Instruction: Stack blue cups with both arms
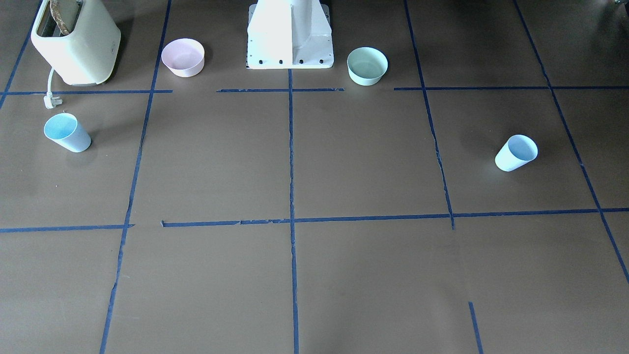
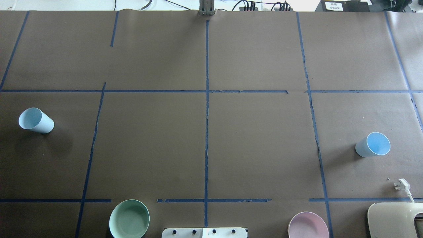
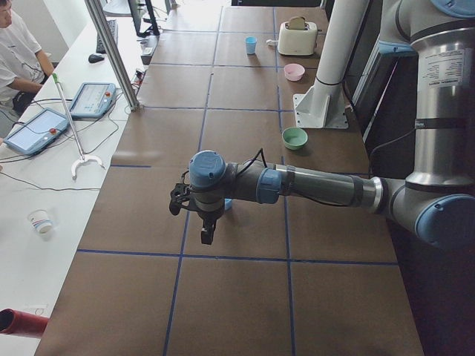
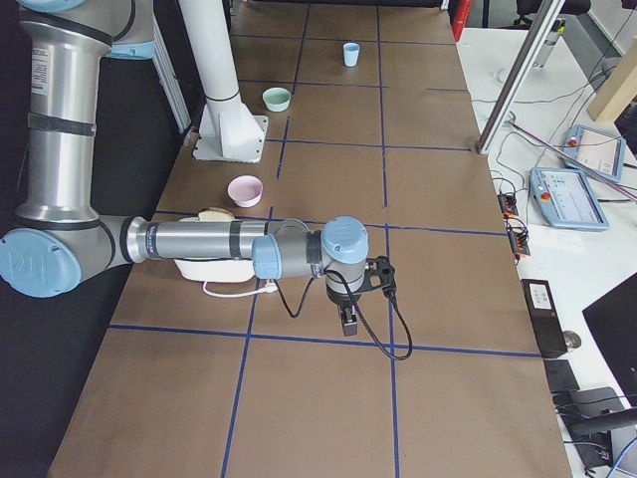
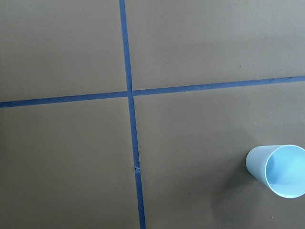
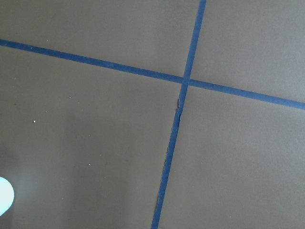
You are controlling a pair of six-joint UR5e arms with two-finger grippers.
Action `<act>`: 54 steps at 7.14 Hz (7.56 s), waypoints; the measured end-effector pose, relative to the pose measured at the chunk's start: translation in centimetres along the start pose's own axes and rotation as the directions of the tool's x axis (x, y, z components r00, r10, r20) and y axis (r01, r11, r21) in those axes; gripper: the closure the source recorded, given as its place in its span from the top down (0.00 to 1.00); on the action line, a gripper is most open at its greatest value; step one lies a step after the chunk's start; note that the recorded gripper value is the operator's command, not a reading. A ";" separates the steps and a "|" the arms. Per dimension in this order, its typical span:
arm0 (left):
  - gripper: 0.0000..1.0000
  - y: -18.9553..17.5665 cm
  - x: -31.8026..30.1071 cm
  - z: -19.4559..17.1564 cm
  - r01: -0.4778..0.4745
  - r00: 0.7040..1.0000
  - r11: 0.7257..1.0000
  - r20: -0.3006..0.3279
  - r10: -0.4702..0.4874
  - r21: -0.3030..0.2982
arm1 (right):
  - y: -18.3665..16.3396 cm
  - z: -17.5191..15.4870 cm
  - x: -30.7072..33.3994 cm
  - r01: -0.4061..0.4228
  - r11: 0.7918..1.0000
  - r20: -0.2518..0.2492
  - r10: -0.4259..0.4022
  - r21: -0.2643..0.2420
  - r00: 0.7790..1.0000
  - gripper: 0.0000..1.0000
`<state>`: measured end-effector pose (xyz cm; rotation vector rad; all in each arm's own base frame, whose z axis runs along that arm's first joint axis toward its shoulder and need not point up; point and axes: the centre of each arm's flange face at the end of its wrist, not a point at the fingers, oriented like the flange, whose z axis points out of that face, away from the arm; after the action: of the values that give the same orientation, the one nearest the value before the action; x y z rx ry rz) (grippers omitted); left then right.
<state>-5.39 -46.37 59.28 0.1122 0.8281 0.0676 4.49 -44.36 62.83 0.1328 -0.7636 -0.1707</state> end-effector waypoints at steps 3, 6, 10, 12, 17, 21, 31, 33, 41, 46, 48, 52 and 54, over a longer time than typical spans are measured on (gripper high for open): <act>1.00 -1.2 4.0 3.5 -0.042 0.999 0.998 -0.033 0.040 -0.041 | 0.2 0.5 0.4 -0.006 1.000 0.005 0.006 -0.010 1.000 1.00; 1.00 -2.5 11.1 8.7 0.056 0.997 0.993 -0.051 -0.062 -0.107 | 0.0 0.6 0.3 -0.001 1.000 0.004 0.002 -0.010 1.000 1.00; 0.94 -2.8 14.7 15.0 0.095 0.994 0.983 -0.031 -0.101 -0.156 | 0.0 1.0 0.2 0.001 1.000 0.008 -0.001 -0.020 1.000 1.00; 0.24 -2.3 14.1 17.7 0.073 0.996 0.982 -0.036 -0.081 -0.171 | -0.1 1.6 -0.1 0.008 0.999 0.011 -0.007 -0.031 1.000 1.00; 0.00 -4.4 19.0 17.0 0.084 0.991 0.985 -0.090 -0.098 -0.149 | -0.8 2.6 -0.8 0.026 0.998 0.020 -0.025 -0.051 0.999 1.00; 0.00 -5.5 50.9 14.1 0.213 0.941 0.957 -0.223 -0.256 -0.198 | -1.8 3.7 -1.6 0.047 0.997 0.031 -0.045 -0.069 0.999 1.00; 0.40 -4.1 73.7 19.3 0.220 0.968 0.967 -0.093 -0.233 -0.133 | -3.4 4.9 -4.0 0.094 0.992 0.078 -0.088 -0.083 0.993 1.00; 1.00 -4.1 73.4 19.4 0.223 0.968 0.966 -0.088 -0.236 -0.132 | -4.3 4.7 -4.9 0.115 0.990 0.081 -0.109 -0.076 0.991 1.00; 1.00 -6.1 67.1 12.5 0.283 0.944 0.958 -0.163 -0.287 -0.048 | 2.0 9.3 -15.6 -0.070 0.997 0.199 0.063 0.028 0.978 0.98; 1.00 -5.5 66.3 11.9 0.281 0.943 0.959 -0.171 -0.284 -0.043 | 3.0 13.0 -19.0 -0.042 0.998 0.206 0.050 -0.044 0.977 0.30; 1.00 -5.1 65.8 11.5 0.279 0.943 0.959 -0.176 -0.282 -0.042 | 3.2 14.0 -18.7 -0.044 0.997 0.199 0.055 -0.063 0.978 0.00; 1.00 -5.5 65.2 10.2 0.282 0.940 0.959 -0.194 -0.282 -0.026 | 0.2 10.3 -24.3 -0.059 0.998 0.265 0.066 -0.035 0.962 0.00; 1.00 -5.4 62.7 6.7 0.288 0.931 0.958 -0.236 -0.278 0.009 | -6.2 7.4 -39.0 -0.208 0.976 0.371 0.218 -0.068 0.903 0.00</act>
<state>41.97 -45.69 17.27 0.0244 1.0731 -0.2140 -28.98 -42.96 40.62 -0.0119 -1.1537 0.0050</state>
